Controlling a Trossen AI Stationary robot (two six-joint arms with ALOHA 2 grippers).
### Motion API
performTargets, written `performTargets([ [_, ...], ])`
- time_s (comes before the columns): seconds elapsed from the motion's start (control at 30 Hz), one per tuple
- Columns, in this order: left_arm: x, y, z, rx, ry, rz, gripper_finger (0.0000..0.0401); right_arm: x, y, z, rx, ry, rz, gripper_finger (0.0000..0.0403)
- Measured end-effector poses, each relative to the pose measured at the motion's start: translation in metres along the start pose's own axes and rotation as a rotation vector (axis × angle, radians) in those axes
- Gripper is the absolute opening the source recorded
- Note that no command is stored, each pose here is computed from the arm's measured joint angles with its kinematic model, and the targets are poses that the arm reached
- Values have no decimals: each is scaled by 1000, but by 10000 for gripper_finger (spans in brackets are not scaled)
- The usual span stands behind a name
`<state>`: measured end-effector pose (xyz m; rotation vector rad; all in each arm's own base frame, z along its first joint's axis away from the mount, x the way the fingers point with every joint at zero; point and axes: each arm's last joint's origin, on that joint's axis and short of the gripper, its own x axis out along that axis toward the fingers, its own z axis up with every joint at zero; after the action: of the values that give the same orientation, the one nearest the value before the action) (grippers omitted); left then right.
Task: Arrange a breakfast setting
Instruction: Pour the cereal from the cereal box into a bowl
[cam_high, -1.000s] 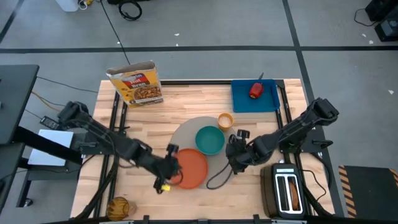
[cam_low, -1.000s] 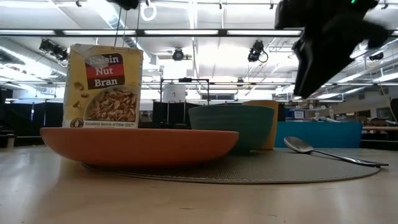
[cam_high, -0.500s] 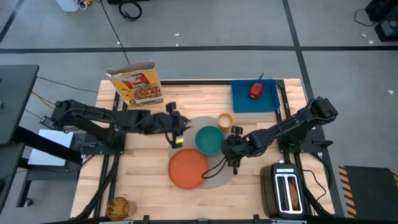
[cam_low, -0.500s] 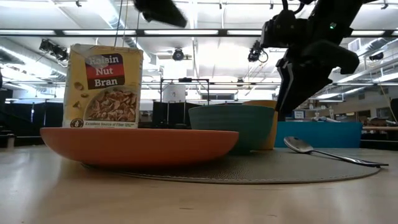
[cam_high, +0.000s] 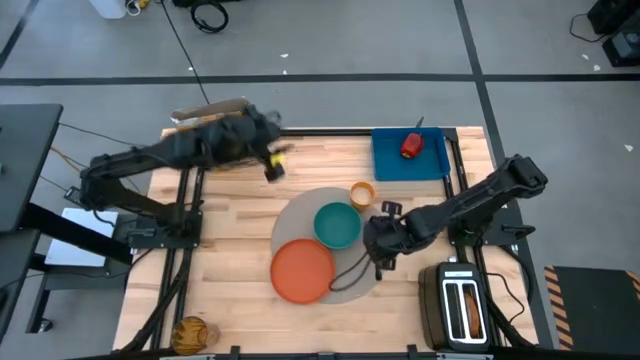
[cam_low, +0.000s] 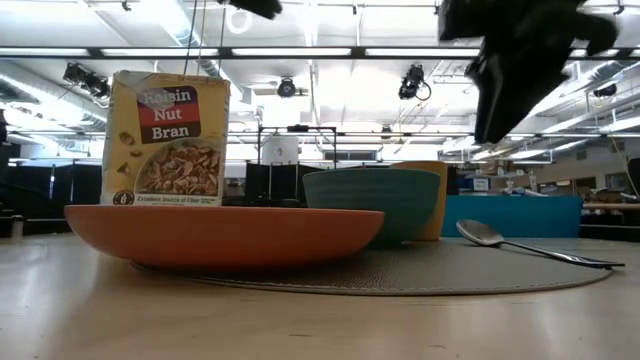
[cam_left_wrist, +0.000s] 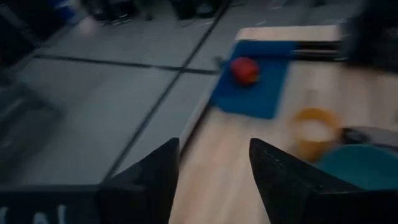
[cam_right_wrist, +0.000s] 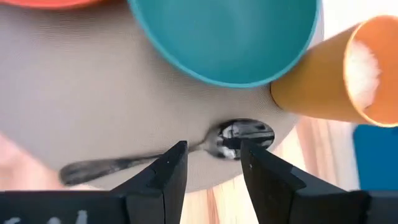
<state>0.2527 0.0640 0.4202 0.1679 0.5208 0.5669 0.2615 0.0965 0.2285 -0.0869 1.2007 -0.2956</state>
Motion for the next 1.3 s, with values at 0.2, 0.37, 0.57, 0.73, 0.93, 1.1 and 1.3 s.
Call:
performTargets([
  [0.2,-15,62,3,45,122,90,205,-27,3,-7,-32,-111,-26,158],
  [0.37,-6,98,-24,60,275,79,206,-39,5,-8,-67,-196,-24,158],
  [0.57,-5,124,-38,100,318,103,206,-47,17,-8,-87,-274,51,158],
  [0.73,-9,134,-48,104,342,1,206,-36,29,-18,-128,-281,73,158],
  [0.93,-11,145,-55,87,346,-18,206,-29,28,-23,-98,-268,71,158],
  [1.1,-12,151,-63,44,357,-64,206,-29,28,-24,-102,-265,69,158],
  [1.3,7,148,-89,28,433,-91,205,-29,28,-24,-106,-263,71,158],
])
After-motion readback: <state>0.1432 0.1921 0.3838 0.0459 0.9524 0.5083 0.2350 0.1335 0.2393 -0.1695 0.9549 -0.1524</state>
